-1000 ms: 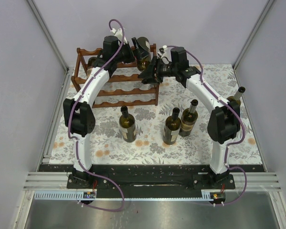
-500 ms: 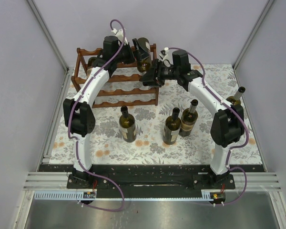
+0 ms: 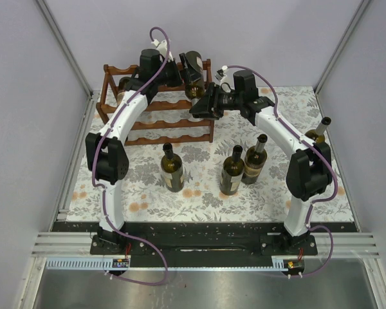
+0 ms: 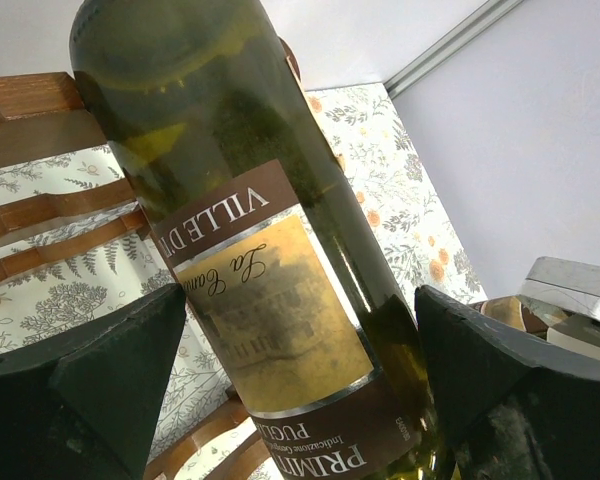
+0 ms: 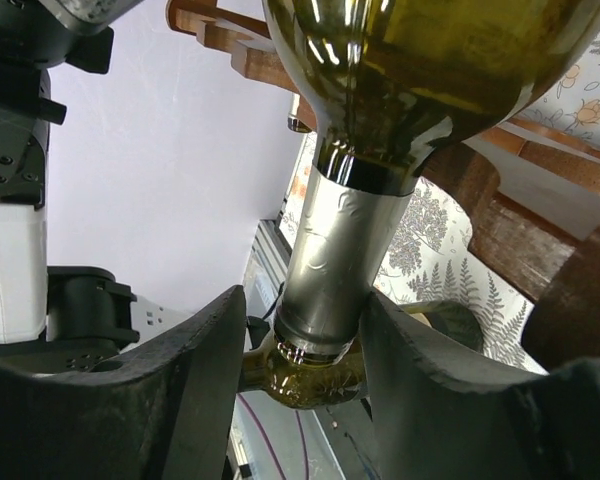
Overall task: Put the wine bottle on the wine rack
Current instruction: Place the wine bottle in the wine rack.
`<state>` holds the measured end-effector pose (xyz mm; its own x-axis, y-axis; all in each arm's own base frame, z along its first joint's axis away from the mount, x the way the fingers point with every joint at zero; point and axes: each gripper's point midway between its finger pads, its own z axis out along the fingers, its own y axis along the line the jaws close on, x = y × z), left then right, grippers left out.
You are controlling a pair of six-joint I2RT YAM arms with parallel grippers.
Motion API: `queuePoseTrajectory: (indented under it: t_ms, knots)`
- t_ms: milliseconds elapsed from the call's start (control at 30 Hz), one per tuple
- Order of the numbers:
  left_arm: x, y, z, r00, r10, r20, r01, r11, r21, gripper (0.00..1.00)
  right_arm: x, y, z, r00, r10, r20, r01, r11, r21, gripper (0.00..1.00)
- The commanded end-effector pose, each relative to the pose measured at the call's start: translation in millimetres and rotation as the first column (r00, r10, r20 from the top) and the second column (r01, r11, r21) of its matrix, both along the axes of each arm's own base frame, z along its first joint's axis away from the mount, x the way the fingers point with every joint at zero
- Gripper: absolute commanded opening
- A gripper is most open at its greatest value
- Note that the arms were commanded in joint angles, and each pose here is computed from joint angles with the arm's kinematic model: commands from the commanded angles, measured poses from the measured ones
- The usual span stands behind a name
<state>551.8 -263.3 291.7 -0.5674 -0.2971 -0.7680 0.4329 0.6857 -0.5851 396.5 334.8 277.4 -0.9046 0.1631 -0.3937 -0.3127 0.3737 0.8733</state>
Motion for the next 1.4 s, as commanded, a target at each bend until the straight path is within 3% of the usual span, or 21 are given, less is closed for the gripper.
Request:
queuePoseTrajectory:
  t_ms: [0,300,600,1000,1367]
  knots:
    - [9.3,33.4,-96.7,0.979,0.093,-0.179,-0.061,0.983,0.175,0.99,-25.4,-4.2,-12.4,0.995,0.038,-0.092,-0.041,0.999,-0.023,0.57]
    - [17.1,34.2,-94.9,0.98,0.107,-0.167,-0.077,0.982,0.174,0.99,-35.0,-11.1,-32.6,0.995,0.052,-0.082,-0.059,0.995,-0.079,0.63]
    - [13.5,34.6,-91.7,0.981,0.1,-0.164,-0.071,0.982,0.176,0.99,-32.8,-10.5,-18.5,0.997,0.075,-0.013,-0.075,0.994,-0.078,0.63]
    - [8.7,35.9,-61.1,0.993,0.079,-0.093,-0.061,0.982,0.178,0.99,-28.6,-19.8,30.2,0.968,0.112,0.225,-0.084,0.987,-0.134,0.65]
    - [3.6,35.6,-35.3,0.997,0.059,-0.041,-0.051,0.984,0.169,0.99,-31.6,-34.6,48.2,0.938,0.125,0.323,-0.071,0.982,-0.176,0.66]
